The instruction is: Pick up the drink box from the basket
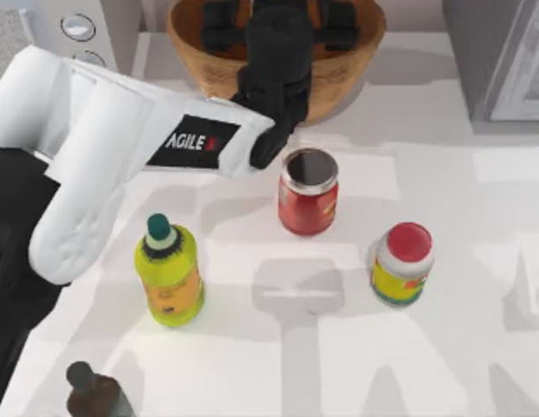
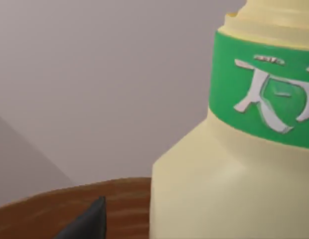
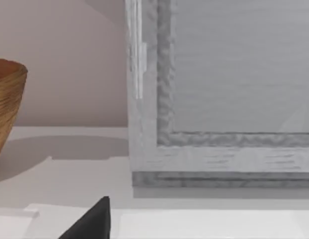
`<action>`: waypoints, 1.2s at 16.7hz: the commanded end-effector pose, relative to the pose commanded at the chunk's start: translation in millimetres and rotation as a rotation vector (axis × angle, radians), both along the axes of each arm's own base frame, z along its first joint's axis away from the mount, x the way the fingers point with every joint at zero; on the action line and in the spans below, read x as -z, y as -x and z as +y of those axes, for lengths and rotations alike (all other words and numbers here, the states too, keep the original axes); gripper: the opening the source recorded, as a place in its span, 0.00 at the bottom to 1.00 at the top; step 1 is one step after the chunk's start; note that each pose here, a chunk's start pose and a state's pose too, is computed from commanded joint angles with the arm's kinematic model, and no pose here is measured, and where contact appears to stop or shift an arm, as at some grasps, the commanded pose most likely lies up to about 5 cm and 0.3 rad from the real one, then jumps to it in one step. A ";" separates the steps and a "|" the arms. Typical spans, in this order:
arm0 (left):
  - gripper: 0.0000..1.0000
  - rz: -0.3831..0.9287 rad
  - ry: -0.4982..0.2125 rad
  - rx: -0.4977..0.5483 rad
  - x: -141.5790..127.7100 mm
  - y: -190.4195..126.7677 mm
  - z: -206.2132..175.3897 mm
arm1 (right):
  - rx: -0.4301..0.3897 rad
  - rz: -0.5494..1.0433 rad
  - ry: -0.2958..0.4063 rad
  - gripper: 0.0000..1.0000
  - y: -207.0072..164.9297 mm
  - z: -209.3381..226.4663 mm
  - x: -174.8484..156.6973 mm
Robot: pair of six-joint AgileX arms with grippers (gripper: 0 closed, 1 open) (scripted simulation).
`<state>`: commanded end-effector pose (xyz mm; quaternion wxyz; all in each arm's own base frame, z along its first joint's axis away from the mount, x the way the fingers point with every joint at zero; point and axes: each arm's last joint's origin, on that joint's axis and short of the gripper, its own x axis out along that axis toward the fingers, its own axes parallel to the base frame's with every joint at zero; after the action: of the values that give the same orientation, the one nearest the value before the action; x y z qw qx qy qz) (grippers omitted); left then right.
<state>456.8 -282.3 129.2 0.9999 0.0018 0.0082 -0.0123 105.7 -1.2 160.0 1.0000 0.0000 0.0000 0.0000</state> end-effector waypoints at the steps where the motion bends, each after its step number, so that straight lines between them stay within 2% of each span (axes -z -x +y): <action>1: 1.00 0.000 0.000 0.000 0.3 -6.0 -0.2 | 0.000 0.000 0.000 1.00 0.0 0.0 0.0; 4: 1.00 0.000 0.000 0.000 0.8 -18.8 0.0 | 0.000 0.000 0.000 1.00 0.0 0.0 0.0; 8: 1.00 0.000 0.000 0.000 0.8 -20.3 0.0 | 0.000 0.000 0.000 1.00 0.0 0.0 0.0; 20: 0.10 0.000 0.000 0.000 0.8 -20.3 0.0 | 0.000 0.000 0.000 1.00 0.0 0.0 0.0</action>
<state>477.1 -282.3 128.3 0.9999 0.0017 0.0082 -0.0123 105.7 -1.2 160.0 1.0000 0.0000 0.0000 0.0000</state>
